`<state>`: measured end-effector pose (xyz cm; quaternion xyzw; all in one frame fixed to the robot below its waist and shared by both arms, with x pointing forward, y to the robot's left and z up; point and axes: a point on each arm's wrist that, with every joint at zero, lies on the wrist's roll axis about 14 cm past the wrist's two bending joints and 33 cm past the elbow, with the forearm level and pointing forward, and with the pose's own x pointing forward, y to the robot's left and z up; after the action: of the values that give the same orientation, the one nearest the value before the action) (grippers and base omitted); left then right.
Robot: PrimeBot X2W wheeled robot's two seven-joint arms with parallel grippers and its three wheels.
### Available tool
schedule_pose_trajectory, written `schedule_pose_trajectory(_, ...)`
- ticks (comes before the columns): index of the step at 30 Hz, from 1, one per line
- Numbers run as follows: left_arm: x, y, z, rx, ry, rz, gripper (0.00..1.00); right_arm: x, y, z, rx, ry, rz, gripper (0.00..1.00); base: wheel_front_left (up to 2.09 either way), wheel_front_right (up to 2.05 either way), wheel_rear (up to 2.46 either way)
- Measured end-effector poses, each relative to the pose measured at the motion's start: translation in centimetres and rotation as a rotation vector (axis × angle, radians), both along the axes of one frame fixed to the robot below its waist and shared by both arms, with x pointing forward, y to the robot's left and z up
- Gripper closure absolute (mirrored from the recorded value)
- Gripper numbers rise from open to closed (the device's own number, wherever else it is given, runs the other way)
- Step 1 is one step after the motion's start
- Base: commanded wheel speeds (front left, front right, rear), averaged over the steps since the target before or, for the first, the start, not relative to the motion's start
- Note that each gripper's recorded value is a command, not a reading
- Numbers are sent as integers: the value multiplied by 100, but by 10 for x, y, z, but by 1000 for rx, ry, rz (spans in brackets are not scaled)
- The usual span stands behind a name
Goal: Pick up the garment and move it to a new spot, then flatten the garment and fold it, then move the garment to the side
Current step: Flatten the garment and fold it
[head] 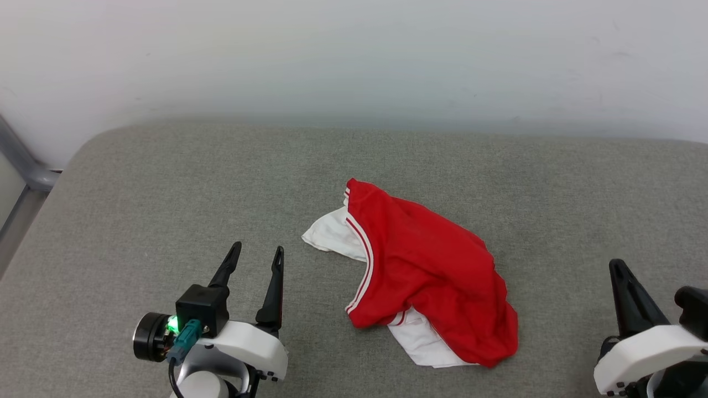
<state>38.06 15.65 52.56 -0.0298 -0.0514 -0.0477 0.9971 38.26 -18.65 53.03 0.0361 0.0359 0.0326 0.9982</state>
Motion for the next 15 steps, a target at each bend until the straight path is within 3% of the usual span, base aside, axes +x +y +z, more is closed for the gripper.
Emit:
schedule_pose_trajectory(1,0,0,0,1,-1,1,0,-3,-1,-2,2,-2,-5,100,0,0,0)
schedule_pose_trajectory(2,0,0,1,1,-2,0,0,-5,-3,-4,2,-1,-10,64,0,0,0)
schedule_pose_trajectory(3,0,0,2,3,-3,1,0,-7,-4,-6,3,3,-14,0,0,0,0)
schedule_pose_trajectory(15,-1,-4,3,5,-4,-8,0,-18,0,-22,4,93,-2,0,0,0,0)
